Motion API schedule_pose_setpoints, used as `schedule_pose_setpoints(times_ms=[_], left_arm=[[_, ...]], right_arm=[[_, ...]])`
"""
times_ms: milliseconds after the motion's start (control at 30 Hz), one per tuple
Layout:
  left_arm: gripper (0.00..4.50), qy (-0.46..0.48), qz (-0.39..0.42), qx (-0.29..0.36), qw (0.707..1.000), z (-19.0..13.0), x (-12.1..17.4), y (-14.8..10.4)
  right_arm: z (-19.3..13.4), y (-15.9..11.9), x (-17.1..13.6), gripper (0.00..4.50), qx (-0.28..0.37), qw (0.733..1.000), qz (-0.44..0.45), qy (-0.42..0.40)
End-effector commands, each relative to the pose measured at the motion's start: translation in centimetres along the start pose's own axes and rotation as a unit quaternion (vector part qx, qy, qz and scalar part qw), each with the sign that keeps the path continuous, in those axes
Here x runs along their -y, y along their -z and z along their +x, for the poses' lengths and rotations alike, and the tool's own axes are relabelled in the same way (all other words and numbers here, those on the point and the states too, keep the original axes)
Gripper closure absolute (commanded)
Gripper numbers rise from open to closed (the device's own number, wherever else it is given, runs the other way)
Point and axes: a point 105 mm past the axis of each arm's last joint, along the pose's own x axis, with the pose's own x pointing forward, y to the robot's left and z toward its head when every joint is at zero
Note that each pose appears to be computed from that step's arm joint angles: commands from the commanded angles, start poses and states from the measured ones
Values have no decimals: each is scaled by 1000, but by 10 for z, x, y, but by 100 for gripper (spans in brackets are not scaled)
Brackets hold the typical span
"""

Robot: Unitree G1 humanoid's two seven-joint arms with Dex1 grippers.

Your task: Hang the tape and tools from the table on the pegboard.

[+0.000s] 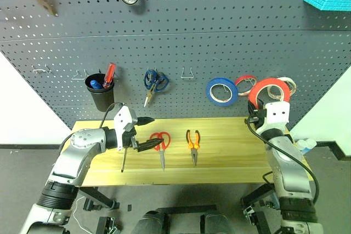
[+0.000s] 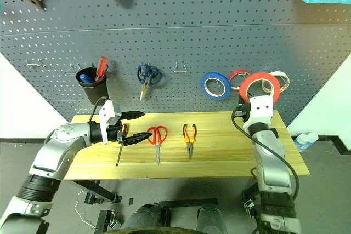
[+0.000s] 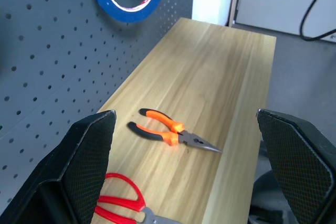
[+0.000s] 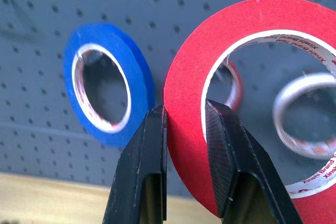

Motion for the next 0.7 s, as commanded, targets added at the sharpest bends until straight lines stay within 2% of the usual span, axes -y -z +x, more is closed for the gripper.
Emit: schedule_pose_setpoints(times_ms=[33,700], left_arm=[[0,-12,31,51,998,-5,-5,-27],[0,27,28,113,993,4,15,-45]], right_arm=[[13,-13,-5,383,30,1000,-5,-7],[43,-11,-17,383,40,998,-1,-37]])
